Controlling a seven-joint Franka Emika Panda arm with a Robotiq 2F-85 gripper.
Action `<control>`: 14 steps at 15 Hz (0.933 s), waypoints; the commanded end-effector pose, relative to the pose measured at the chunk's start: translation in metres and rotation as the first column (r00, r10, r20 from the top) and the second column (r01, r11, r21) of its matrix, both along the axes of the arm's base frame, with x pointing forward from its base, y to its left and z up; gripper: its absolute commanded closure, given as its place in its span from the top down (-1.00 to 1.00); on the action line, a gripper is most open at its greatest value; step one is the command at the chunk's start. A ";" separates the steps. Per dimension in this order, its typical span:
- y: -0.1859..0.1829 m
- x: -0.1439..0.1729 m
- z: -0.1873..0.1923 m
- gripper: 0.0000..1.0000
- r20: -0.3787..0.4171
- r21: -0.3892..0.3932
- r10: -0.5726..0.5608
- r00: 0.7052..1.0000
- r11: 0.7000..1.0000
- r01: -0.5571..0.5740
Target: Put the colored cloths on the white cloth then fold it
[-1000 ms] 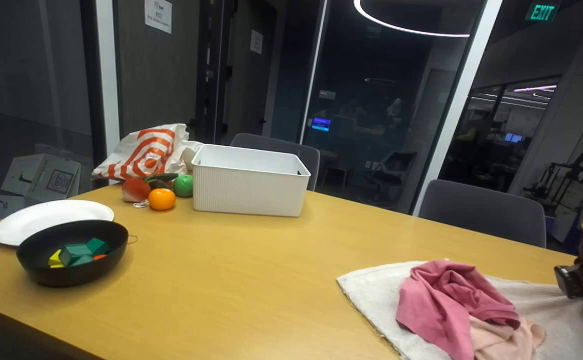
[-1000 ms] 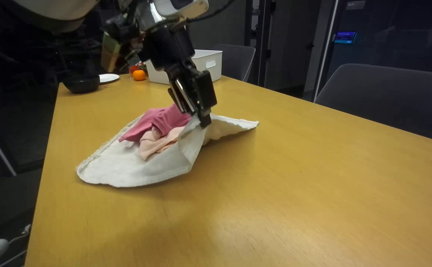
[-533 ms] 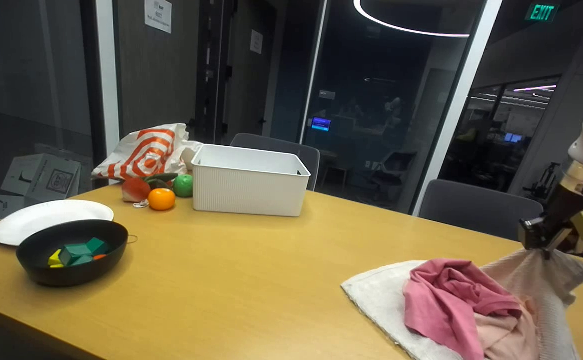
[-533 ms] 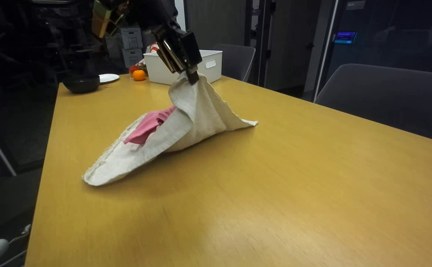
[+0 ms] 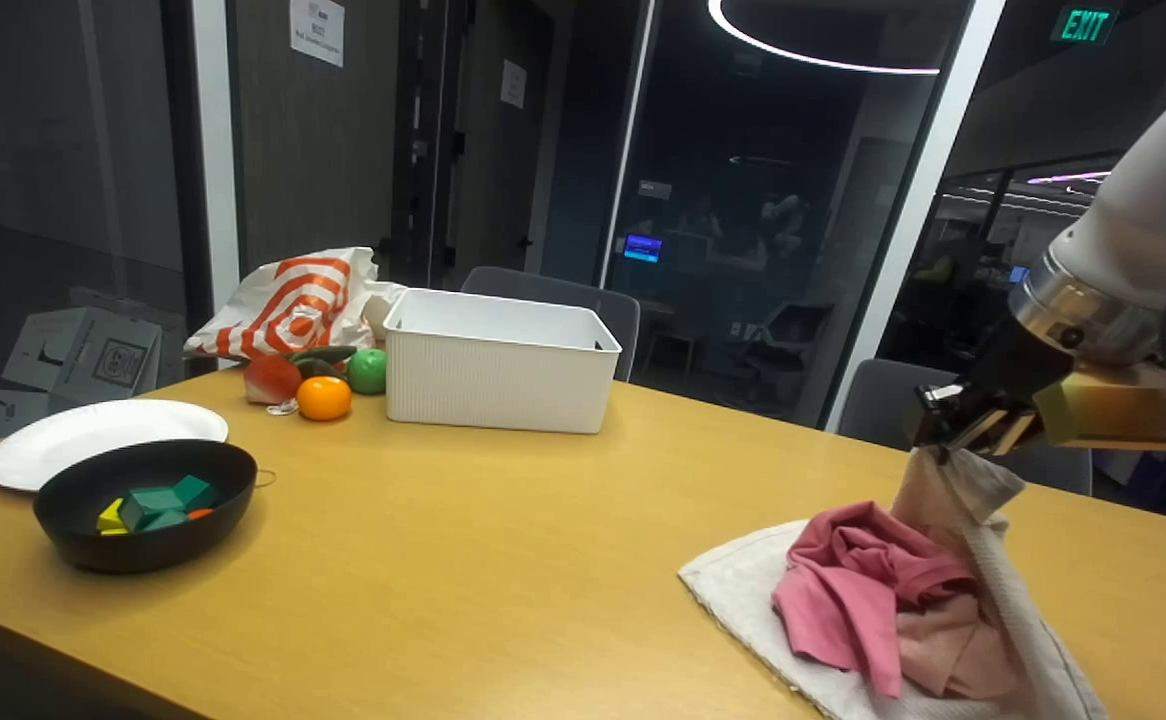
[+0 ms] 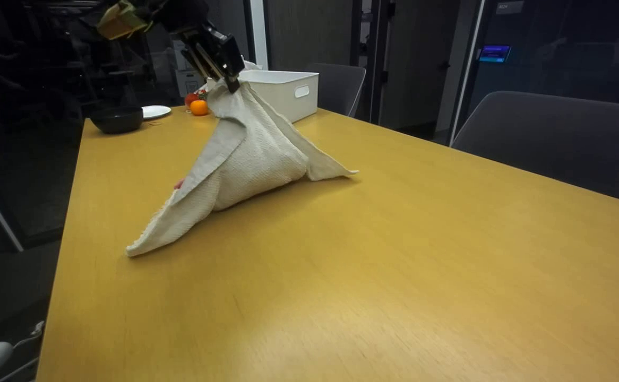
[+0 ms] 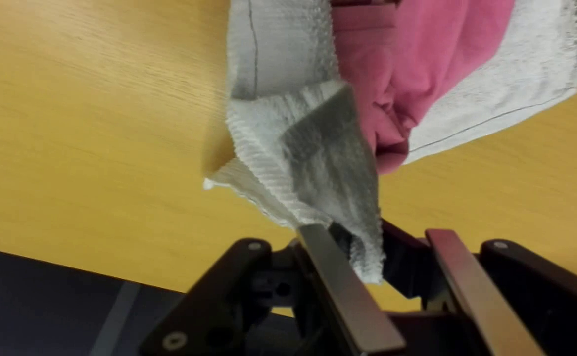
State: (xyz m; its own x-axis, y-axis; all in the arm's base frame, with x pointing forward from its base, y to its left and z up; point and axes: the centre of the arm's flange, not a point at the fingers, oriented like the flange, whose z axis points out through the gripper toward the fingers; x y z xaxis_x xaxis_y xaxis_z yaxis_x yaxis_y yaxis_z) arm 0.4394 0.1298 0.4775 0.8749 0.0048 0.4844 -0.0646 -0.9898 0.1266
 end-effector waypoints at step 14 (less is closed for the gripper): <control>0.107 0.092 -0.168 -0.94 -0.224 0.271 0.366 0.903 0.913 -0.303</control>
State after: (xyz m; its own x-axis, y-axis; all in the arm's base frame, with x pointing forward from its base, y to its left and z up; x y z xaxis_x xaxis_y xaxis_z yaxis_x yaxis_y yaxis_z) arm 0.5045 0.2380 0.3242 0.9375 0.2421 0.2501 0.2829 -0.9486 -0.1420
